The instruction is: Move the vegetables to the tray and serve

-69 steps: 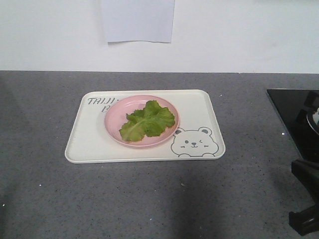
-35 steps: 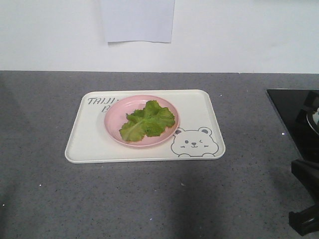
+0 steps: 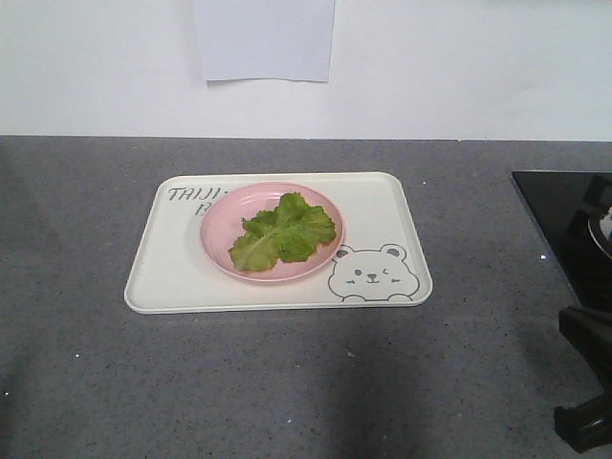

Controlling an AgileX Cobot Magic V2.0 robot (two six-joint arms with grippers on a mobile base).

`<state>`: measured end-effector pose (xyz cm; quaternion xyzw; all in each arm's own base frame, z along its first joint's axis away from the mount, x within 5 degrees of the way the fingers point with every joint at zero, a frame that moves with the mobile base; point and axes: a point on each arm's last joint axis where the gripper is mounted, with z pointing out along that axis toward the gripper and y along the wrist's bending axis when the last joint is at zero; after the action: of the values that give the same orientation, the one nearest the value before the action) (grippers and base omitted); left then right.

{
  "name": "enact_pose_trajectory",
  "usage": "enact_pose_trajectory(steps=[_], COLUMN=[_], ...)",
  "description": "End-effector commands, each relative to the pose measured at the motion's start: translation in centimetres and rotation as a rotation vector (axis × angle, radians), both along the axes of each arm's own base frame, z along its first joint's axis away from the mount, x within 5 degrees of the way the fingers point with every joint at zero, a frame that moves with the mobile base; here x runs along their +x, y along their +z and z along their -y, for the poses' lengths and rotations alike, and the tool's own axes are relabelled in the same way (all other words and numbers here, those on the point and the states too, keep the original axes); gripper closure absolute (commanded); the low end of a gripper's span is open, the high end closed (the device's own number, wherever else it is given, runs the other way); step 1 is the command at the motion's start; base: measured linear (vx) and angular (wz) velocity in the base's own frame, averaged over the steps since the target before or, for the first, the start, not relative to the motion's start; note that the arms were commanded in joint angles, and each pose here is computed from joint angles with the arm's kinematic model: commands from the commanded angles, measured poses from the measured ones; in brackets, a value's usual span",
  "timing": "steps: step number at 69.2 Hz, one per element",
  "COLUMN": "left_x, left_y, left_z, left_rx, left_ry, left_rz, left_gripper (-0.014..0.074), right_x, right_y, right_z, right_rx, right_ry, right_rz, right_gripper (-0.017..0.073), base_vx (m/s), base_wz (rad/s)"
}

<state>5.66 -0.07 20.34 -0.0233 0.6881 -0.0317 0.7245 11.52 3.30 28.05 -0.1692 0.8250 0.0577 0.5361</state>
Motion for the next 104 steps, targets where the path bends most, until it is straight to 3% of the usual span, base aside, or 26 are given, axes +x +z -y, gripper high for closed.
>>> enact_pose_trajectory(steps=[1, 36, 71, 85, 104], left_x=[-0.1, -0.1, -0.1, -0.1, -0.1], left_y=[0.4, 0.4, 0.4, 0.4, 0.4], left_z=[-0.2, -0.2, -0.2, -0.2, -0.2], left_rx=[-0.011, -0.011, -0.011, -0.011, -0.011], left_ry=[0.017, 0.017, 0.017, 0.017, 0.017], left_rz=[0.080, 0.080, 0.080, 0.080, 0.080], left_gripper=[0.0601, 0.0601, 0.0601, 0.0601, 0.0601], right_x=[0.3, 0.4, 0.1, -1.2, -2.7], right_y=[1.6, 1.6, 1.7, 0.2, -3.1], right_z=[0.1, 0.2, 0.3, 0.6, 1.4], right_rx=[0.015, 0.001, 0.040, 0.046, 0.134], right_ry=[-0.016, -0.018, -0.032, -0.045, -0.109], right_rz=[0.103, 0.114, 0.153, 0.199, 0.297], right_gripper=[0.0568, 0.0568, 0.0566, 0.0564, 0.0564], base_vx=[0.00, 0.00, 0.00, 0.00, 0.00], base_wz=[0.00, 0.00, 0.00, 0.00, 0.00])
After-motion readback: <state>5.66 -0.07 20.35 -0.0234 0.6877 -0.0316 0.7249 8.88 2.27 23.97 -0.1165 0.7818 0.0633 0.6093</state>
